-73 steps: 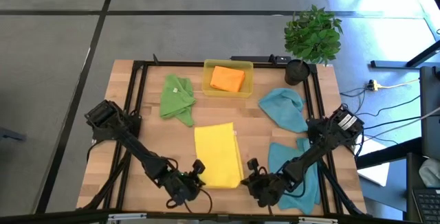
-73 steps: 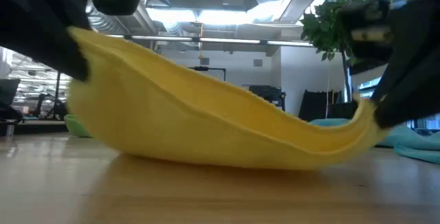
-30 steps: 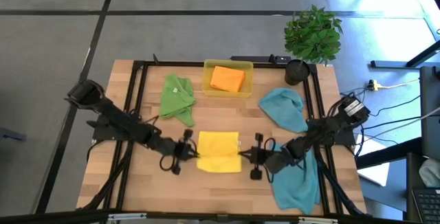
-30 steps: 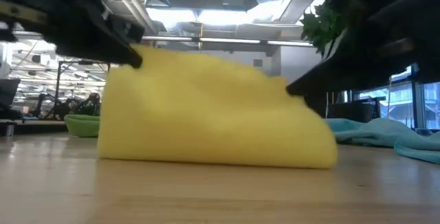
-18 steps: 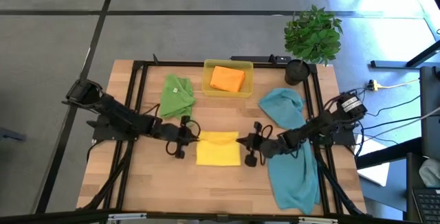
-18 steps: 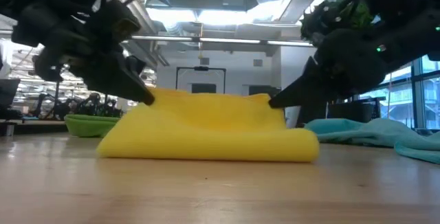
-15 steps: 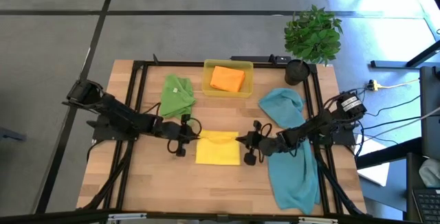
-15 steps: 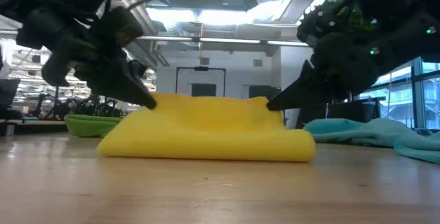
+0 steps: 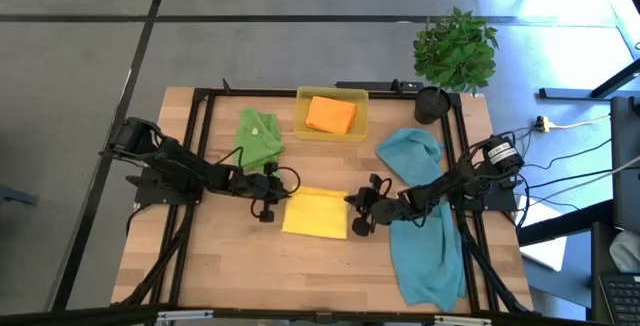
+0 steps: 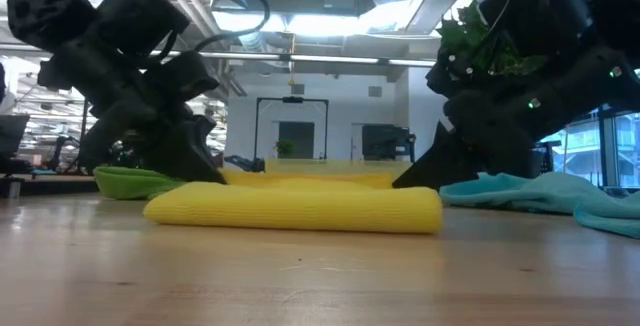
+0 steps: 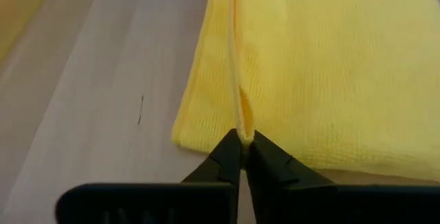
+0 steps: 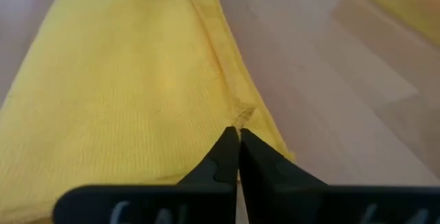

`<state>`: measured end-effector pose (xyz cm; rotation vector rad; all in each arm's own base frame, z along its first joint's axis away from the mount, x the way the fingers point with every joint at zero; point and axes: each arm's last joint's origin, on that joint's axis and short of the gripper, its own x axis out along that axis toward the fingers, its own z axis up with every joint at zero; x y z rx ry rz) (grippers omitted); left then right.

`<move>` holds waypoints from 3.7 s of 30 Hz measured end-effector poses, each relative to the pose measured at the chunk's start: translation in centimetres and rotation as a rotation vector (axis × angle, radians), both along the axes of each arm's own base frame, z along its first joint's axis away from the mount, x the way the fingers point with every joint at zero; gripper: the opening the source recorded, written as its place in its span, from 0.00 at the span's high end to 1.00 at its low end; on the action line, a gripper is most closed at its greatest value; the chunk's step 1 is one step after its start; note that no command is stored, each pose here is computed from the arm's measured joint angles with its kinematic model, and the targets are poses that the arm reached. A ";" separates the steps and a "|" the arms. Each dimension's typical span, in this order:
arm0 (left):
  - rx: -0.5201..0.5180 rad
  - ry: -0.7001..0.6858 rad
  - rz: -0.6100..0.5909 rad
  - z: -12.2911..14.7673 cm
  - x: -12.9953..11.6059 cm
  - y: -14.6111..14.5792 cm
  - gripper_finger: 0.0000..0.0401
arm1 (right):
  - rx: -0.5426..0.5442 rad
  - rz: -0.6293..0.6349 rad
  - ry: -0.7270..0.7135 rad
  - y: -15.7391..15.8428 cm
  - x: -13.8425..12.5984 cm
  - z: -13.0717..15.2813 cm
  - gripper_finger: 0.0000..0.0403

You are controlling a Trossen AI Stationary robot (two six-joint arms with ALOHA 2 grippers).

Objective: Fold microfiber towels
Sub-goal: Fold the yellow microfiber cloth

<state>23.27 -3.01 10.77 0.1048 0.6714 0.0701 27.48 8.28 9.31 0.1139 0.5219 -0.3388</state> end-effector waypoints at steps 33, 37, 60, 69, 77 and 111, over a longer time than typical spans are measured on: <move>0.018 -0.007 0.055 -1.3 2.4 -1.4 0.72 | 0.019 -0.021 -0.004 -1.1 0.7 -1.3 0.77; 0.027 -0.004 0.085 -1.8 2.6 -1.0 0.72 | 0.032 -0.053 0.011 -1.7 0.8 -2.1 0.77; -0.095 -0.254 -0.121 4.1 1.6 -6.1 0.72 | -0.030 -0.038 0.010 -2.1 0.2 1.7 0.77; -0.114 -0.059 -0.207 0.7 1.4 -10.3 0.72 | 0.007 -0.097 0.053 -4.5 0.5 1.2 0.77; -0.095 0.072 -0.126 -1.3 1.0 -10.0 0.72 | 0.050 -0.065 0.154 -4.7 -0.1 0.4 0.77; 0.351 0.081 0.329 -0.3 3.2 0.5 0.72 | 0.185 0.410 0.094 7.4 -1.9 2.4 0.77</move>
